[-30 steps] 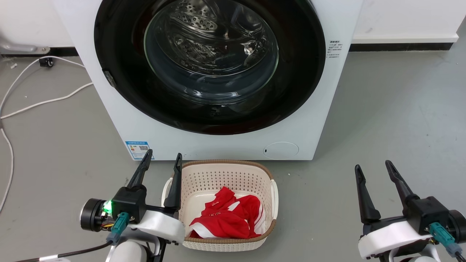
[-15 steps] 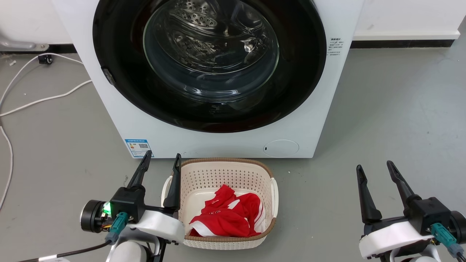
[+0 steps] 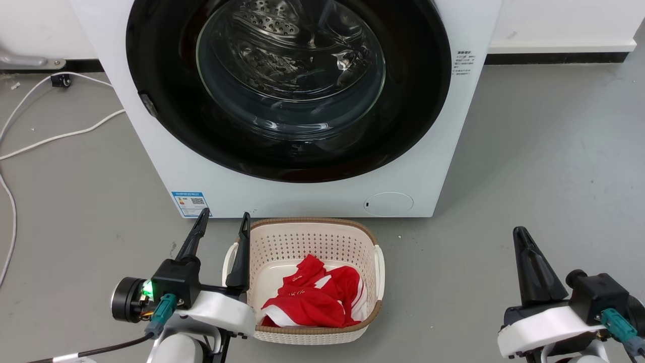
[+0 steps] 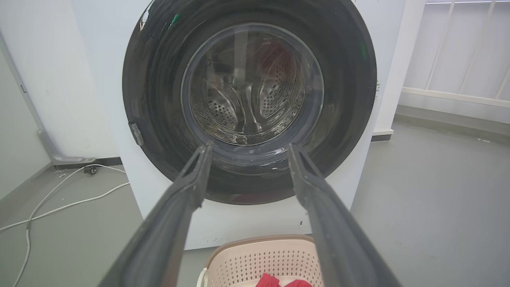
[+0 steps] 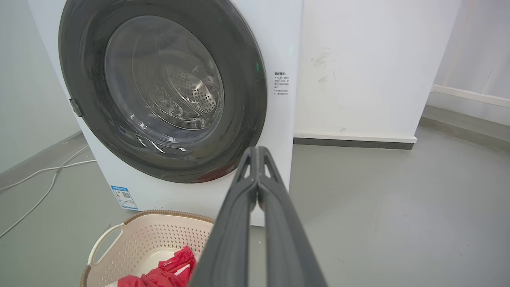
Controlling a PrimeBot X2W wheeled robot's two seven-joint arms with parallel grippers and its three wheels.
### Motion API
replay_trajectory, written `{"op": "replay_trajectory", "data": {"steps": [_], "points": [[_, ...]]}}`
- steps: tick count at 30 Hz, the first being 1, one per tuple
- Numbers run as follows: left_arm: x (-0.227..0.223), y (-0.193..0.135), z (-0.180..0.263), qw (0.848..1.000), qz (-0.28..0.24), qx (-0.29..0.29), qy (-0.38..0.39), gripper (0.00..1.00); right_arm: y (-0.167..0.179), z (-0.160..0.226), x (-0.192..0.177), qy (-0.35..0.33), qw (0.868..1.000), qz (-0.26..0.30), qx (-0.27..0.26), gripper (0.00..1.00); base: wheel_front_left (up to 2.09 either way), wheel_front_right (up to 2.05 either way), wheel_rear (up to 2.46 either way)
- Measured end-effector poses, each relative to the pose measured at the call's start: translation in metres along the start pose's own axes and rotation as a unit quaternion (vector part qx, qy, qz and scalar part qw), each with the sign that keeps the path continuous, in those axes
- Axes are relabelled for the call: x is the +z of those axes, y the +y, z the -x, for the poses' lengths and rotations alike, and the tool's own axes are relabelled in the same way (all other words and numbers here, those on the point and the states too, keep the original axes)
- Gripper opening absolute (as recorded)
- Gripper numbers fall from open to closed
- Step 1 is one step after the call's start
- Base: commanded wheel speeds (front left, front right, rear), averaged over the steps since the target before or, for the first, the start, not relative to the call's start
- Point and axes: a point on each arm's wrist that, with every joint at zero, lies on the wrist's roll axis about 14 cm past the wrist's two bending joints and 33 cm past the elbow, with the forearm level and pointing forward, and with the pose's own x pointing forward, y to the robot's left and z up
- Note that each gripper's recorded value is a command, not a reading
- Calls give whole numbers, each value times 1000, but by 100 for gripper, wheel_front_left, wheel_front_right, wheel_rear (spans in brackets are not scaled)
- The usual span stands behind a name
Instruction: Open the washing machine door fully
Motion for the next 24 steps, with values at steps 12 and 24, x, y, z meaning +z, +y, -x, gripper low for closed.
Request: {"op": "replay_trajectory", "data": {"steps": [12,24], "points": [[0,0,0,1000,2,0,-1,100,-12,0,-6,-26,952,-300,-59,0,0,0,0],[-2,-1,-6,1000,8,-1,0,100,-40,-24,2,-101,720,-676,-125,0,0,0,0]]}}
